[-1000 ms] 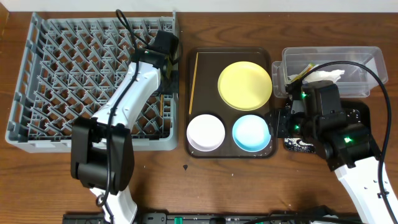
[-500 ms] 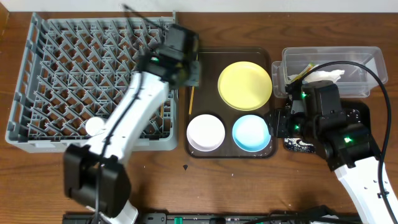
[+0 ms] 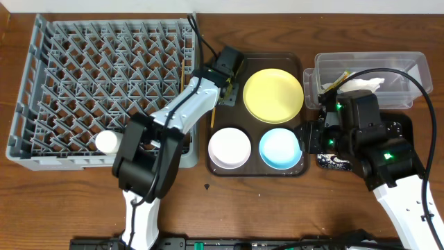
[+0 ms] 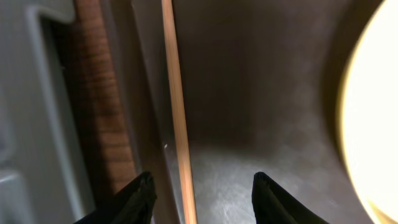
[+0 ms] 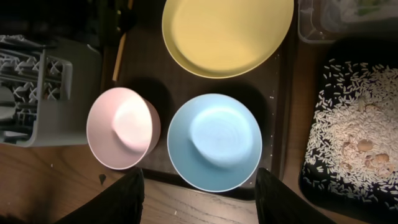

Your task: Sort waste into correct bins and load items into the dishwasher

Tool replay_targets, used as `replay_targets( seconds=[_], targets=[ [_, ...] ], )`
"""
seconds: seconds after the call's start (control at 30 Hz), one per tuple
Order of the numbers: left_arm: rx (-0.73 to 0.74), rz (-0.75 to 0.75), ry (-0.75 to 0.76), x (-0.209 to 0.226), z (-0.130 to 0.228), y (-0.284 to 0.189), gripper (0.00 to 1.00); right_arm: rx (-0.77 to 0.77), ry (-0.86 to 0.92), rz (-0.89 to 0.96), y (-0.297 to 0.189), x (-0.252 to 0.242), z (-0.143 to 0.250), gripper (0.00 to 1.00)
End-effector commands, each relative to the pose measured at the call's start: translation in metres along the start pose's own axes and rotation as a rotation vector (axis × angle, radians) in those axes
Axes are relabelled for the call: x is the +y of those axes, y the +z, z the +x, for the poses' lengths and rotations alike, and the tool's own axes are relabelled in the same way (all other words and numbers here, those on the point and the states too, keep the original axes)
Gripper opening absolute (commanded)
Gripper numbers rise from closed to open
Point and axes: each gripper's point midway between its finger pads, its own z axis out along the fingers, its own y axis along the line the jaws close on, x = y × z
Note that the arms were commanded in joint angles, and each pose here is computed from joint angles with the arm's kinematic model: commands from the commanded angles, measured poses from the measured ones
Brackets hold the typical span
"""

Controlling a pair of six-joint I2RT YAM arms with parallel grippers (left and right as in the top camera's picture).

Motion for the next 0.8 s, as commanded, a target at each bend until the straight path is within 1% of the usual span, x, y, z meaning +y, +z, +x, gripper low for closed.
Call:
replay_targets(
  seconds=[0.0,0.13,0.27,0.33,0.37,0.43,0.53,0.77],
  targets=[
    [0.030,-0.042,0.021,0.006,0.009,0.020,0.51,-0.004,0.000,-0.002,-0.001,0.000,-0.002,0.55],
    [0.069,-0.051,0.029,0.006,0.021,0.037,0.51,-0.004,0.000,-0.002,-0.001,0.000,-0.002,0.55],
    [0.089,-0.045,0.031,0.004,0.027,0.044,0.51,-0.004,0.000,-0.002,-0.001,0.000,-0.002,0.55],
    [0.101,-0.003,0.028,-0.004,0.030,0.044,0.49,-0.004,0.000,-0.003,-0.001,0.000,-0.002,0.55],
    [0.106,0.024,0.028,-0.009,0.031,0.044,0.47,-0.004,0.000,-0.002,-0.001,0.000,-0.002,0.55],
    [0.117,0.085,0.025,-0.020,0.032,0.043,0.45,-0.004,0.000,-0.003,-0.001,0.000,-0.002,0.55],
    [0.126,0.130,0.022,-0.028,0.034,0.042,0.40,-0.005,-0.001,-0.002,-0.001,0.000,-0.002,0.55],
    [0.141,0.184,0.018,-0.037,0.037,0.040,0.39,-0.004,0.000,-0.002,-0.001,0.000,-0.002,0.54]
  ],
)
